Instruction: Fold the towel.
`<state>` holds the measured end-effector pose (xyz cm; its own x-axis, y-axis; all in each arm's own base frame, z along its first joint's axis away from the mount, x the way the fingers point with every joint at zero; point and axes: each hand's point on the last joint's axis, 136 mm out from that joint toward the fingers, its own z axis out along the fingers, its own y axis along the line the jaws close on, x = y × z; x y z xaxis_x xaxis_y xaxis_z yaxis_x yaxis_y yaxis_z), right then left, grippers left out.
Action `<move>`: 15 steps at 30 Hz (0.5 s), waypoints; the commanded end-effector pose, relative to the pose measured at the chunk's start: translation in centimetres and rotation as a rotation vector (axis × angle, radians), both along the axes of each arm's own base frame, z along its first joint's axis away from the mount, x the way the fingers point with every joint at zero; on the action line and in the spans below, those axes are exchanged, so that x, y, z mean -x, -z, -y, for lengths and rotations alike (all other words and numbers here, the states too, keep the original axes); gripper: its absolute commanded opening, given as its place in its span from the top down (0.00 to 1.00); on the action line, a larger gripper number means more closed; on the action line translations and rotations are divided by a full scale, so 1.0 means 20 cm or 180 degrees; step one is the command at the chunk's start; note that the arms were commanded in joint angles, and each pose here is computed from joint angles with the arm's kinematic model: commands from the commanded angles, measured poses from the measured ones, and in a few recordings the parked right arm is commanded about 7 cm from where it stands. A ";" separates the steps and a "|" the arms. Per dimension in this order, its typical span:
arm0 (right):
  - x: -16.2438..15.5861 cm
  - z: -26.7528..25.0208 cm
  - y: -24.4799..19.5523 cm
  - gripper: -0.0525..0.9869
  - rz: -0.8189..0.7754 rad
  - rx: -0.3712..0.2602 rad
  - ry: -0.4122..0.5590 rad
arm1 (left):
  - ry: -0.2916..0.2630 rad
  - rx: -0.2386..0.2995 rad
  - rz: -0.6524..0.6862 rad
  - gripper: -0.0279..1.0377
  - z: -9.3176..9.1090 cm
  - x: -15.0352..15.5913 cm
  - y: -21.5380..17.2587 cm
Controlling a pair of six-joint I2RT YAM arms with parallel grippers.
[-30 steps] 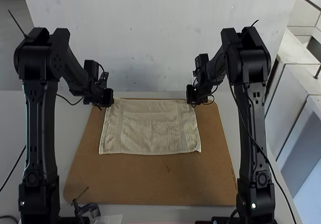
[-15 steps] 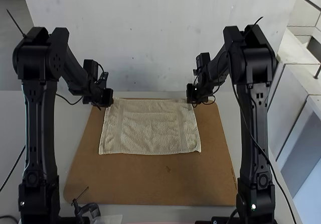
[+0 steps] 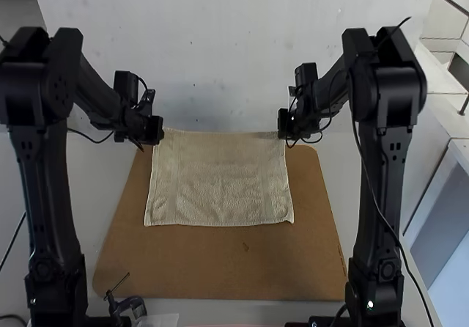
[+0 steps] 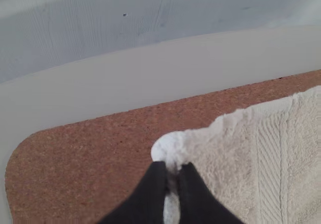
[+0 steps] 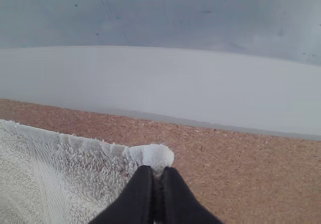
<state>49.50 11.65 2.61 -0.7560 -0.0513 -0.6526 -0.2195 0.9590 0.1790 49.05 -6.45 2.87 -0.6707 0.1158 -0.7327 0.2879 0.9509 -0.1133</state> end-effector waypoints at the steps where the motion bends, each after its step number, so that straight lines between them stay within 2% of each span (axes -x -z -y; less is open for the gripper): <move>1: 0.01 -0.01 -0.19 0.93 0.0210 -0.0069 -0.0026 | 0.0029 -0.0009 0.0139 0.98 0.02 0.04 -0.12; 6: 0.12 -0.05 -0.28 0.93 0.0237 -0.0080 -0.0103 | 0.0030 0.0009 0.0174 0.98 0.00 0.15 -0.18; 15: 0.43 -0.07 -0.38 0.93 0.0236 -0.0098 -0.0235 | 0.0059 0.0061 0.0166 0.98 -0.04 0.44 -0.24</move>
